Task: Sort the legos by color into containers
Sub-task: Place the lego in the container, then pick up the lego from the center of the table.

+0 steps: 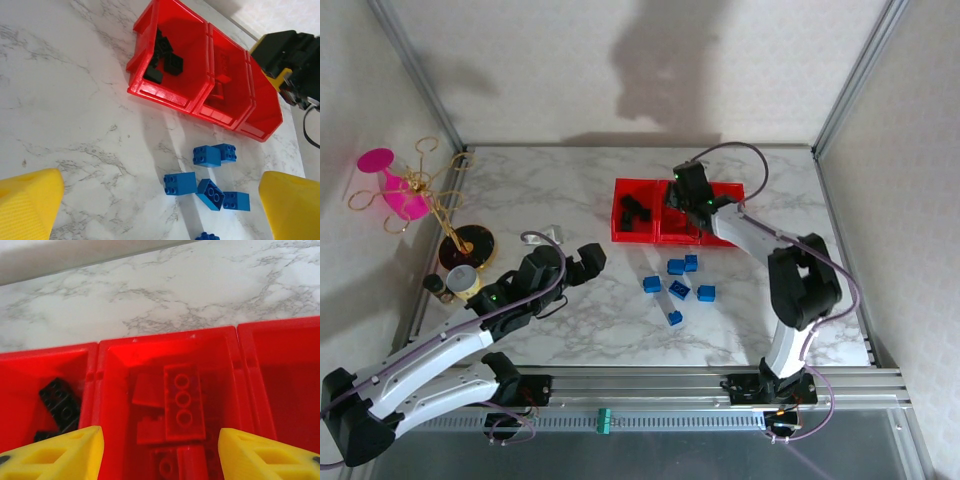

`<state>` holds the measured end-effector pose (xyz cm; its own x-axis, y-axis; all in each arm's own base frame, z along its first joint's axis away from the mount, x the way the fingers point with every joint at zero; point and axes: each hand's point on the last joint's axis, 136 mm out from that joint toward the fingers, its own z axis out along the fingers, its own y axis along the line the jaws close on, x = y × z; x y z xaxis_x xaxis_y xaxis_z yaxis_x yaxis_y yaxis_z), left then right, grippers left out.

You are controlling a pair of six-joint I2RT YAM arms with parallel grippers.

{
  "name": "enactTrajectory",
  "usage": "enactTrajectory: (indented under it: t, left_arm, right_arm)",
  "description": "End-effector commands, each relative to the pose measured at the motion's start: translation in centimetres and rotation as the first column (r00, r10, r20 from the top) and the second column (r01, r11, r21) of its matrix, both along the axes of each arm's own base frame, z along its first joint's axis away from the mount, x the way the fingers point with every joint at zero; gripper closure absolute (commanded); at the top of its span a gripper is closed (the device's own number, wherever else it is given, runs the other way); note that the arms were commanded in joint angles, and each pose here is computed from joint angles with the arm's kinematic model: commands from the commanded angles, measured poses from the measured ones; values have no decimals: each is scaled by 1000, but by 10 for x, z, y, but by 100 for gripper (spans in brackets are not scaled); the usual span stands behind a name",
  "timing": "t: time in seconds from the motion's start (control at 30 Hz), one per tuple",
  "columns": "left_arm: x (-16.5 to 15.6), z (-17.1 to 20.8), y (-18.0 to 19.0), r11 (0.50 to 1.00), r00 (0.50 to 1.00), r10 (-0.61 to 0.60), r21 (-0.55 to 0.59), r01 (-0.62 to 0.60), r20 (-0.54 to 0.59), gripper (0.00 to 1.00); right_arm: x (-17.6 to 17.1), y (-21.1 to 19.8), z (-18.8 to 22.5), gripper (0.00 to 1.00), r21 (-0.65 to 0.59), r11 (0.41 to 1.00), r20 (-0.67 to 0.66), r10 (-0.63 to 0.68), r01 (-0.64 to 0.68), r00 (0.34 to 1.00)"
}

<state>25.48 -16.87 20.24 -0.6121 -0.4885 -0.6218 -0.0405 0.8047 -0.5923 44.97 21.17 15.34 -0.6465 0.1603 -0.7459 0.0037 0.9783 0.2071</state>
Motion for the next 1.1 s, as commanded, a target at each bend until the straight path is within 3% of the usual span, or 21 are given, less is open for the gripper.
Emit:
enactTrajectory:
  t: [0.0,0.17,0.6,0.9,1.07]
  left_arm:
    - [-1,5,-12,999,999,-45,-12,46,25,1]
    - [-4,6,-27,996,995,-89,-28,90,34,0]
    - [-16,-5,-67,983,984,-176,-45,176,4,0]
    - [-20,-14,-85,977,977,-215,-16,214,-18,1]
    - [-19,-13,-91,975,975,-224,-19,223,-17,0]
  right_arm:
    - [-29,2,7,36,38,999,-4,31,-31,1000]
    - [-73,-8,-11,34,42,998,-66,48,-45,997]
    - [-170,-60,-62,26,-64,997,-229,-60,46,972]
    - [-202,-80,-94,20,-83,995,-296,-74,52,952]
    - [-205,-74,-103,22,-63,998,-311,-35,16,950]
